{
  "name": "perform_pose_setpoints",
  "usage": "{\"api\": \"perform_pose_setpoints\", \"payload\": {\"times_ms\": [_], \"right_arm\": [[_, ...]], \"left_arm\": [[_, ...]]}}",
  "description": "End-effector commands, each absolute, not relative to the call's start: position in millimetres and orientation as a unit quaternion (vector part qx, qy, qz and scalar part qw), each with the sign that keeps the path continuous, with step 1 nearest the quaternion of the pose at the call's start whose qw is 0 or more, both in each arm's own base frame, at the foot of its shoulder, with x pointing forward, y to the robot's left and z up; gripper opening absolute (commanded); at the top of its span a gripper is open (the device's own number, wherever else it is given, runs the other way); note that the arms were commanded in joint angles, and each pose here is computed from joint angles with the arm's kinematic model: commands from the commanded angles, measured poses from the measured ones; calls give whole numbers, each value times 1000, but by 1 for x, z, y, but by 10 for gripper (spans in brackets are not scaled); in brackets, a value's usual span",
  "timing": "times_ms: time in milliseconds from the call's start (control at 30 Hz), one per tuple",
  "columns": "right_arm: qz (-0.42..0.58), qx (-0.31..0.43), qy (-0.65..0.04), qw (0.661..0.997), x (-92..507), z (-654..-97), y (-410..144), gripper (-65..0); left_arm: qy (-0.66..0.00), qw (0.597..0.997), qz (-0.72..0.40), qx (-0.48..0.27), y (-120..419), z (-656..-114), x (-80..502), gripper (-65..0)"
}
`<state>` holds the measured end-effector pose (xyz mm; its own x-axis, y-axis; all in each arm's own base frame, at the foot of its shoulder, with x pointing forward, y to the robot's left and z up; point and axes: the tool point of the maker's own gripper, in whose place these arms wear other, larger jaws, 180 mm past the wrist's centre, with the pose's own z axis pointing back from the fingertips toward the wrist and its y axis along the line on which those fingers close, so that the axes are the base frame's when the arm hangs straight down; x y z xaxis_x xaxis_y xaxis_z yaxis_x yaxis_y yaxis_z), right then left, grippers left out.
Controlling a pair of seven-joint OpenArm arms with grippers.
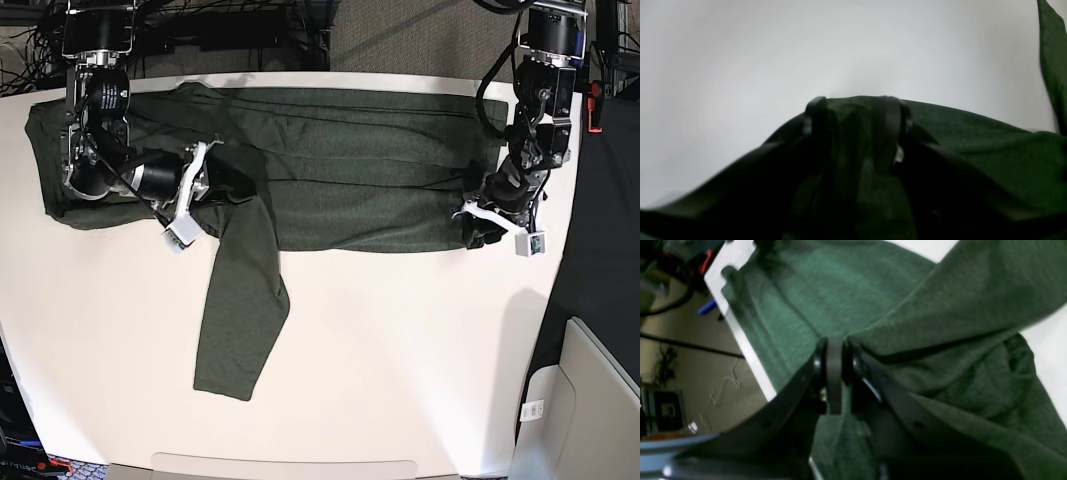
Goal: Fold the T-shirt properly
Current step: 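Lift the sleeve with the right gripper and fold it across the body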
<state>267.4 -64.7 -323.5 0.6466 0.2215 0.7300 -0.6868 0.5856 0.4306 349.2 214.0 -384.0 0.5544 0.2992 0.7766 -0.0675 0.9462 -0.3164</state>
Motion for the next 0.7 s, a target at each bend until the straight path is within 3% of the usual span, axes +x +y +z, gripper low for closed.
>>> {"api": "perform_pose_setpoints", "payload": {"times_ms": [0, 300, 667], "right_arm": [[282, 369, -330, 822, 266, -315, -63, -634], [306, 329, -302, 841, 251, -321, -94, -634], [268, 348, -295, 849, 226, -307, -136, -634]], "left_arm": [[-481, 862, 100, -124, 219, -369, 358, -447], [-481, 862, 100, -124, 218, -370, 358, -447], [-479, 863, 100, -124, 218, -370, 357, -447]]}}
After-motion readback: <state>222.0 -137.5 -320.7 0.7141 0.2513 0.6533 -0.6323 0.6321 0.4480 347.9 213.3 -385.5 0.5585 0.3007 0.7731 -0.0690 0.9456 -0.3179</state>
